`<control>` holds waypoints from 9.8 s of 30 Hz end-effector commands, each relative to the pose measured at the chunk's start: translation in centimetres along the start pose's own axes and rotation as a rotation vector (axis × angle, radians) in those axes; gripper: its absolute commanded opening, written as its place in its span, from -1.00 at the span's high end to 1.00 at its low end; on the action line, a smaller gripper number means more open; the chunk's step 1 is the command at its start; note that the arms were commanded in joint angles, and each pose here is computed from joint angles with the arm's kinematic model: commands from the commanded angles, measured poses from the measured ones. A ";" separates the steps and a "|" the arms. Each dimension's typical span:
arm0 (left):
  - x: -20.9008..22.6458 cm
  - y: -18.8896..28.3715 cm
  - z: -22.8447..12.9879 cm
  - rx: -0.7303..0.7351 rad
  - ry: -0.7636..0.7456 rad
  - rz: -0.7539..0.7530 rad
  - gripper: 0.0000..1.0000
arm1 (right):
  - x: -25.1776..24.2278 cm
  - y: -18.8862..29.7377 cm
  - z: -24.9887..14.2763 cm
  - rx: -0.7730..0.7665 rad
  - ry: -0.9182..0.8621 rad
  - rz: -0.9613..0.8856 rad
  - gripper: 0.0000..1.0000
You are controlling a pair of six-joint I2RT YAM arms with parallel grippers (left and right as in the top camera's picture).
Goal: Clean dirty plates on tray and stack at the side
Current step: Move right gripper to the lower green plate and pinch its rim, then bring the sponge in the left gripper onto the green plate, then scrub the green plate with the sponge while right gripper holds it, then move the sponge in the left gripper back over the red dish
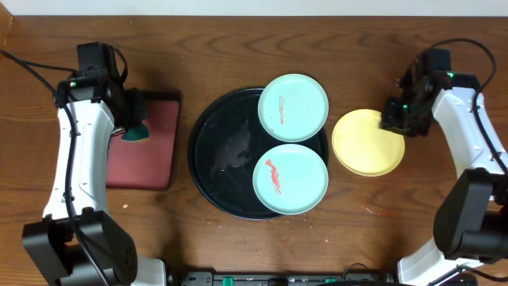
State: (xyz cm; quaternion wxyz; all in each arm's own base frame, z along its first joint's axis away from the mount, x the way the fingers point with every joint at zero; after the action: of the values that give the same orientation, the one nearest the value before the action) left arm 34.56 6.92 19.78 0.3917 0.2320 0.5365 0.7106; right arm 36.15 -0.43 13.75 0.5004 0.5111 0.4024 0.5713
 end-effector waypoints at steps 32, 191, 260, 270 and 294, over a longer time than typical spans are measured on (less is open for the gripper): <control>0.3 -0.5 -0.2 0.016 0.006 0.018 0.85 | 12.3 -6.0 -10.5 0.285 0.294 0.031 0.78; -10.0 -10.4 -14.0 0.151 -0.331 0.004 0.85 | 25.5 -12.2 -6.8 -0.044 0.299 0.183 0.98; -10.2 -10.1 -12.9 0.102 -0.372 0.019 0.85 | 25.1 -12.2 -6.8 -0.035 0.292 0.176 0.98; -11.4 -3.3 -10.1 0.152 -0.363 0.066 0.85 | 25.1 -12.2 -6.8 -0.036 0.292 0.176 0.98; -6.5 -0.8 -3.5 0.084 -0.146 0.072 0.85 | 25.8 2.0 -3.9 -0.487 0.650 -0.154 0.98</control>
State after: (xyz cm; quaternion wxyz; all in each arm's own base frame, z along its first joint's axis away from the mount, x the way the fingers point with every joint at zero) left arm 35.73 -0.51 16.73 0.3857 0.3389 0.5377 0.6688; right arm 32.15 25.49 15.66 0.4392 0.2472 0.4316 0.7481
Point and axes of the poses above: each gripper's point midway between its finger pads, its own y axis back along the fingers, its own x axis along the line the jaws close on, z = x × y, the point moved 5 cm from there along y, back along the fingers, and after that the axes turned 12 degrees about y, right-handed, at the moved point
